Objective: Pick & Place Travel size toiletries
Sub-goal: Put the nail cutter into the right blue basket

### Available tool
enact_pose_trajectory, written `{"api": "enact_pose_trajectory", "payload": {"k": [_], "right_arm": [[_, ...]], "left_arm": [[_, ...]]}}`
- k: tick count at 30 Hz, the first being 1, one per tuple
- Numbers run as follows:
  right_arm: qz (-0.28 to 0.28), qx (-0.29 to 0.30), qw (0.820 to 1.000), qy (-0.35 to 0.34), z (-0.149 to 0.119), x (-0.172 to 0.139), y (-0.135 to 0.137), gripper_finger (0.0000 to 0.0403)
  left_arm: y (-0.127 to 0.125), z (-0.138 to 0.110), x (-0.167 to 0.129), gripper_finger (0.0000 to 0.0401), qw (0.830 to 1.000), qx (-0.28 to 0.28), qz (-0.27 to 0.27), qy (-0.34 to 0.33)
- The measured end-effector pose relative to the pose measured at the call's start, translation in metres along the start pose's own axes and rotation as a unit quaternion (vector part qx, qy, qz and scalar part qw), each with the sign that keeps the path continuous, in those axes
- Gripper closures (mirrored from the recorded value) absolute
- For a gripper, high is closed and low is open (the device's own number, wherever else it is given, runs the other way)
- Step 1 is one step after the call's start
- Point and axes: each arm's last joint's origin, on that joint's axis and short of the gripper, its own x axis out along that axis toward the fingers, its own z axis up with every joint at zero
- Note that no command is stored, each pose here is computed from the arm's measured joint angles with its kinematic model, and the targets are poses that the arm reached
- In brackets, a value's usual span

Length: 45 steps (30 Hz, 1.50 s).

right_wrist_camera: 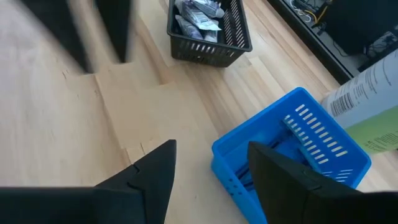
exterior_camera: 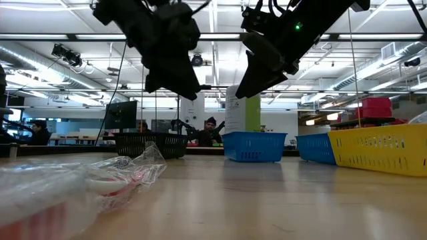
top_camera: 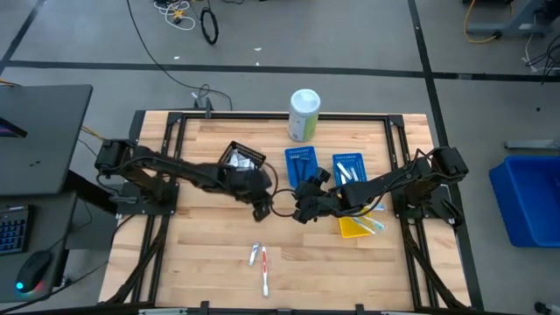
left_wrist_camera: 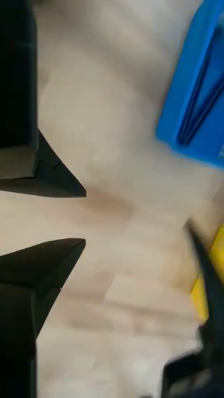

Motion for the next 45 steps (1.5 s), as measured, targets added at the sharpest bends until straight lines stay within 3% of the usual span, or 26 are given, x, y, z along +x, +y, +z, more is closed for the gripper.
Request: {"api": "enact_pose_trajectory", "payload": {"k": [8, 18, 23, 37, 45], "right_arm": [[0.000, 0.000, 1.000, 0.000, 0.000, 0.000, 0.000, 0.0191], [0.000, 0.000, 1.000, 0.000, 0.000, 0.000, 0.000, 0.0190], [0.001, 0.001, 1.000, -0.001, 0.000, 0.000, 0.000, 0.0196], [-0.003, -0.006, 1.000, -0.004, 0.003, 0.004, -0.004, 0.0199], [-0.008, -0.003, 1.000, -0.003, 0.004, 0.006, -0.007, 0.0201]], "left_arm": [[-0.039, -0.026, -0.006, 0.0274, 1.000, 0.015, -0.006, 0.000], [-0.073, -0.063, -0.019, 0.0234, 1.000, 0.011, -0.001, 0.027], [-0.089, -0.090, -0.006, 0.0219, 0.999, 0.014, 0.015, 0.041], [-0.102, -0.151, 0.035, 0.0215, 0.993, -0.038, 0.071, 0.089], [-0.100, -0.165, 0.043, 0.0240, 0.991, 0.002, 0.108, 0.077]]}}
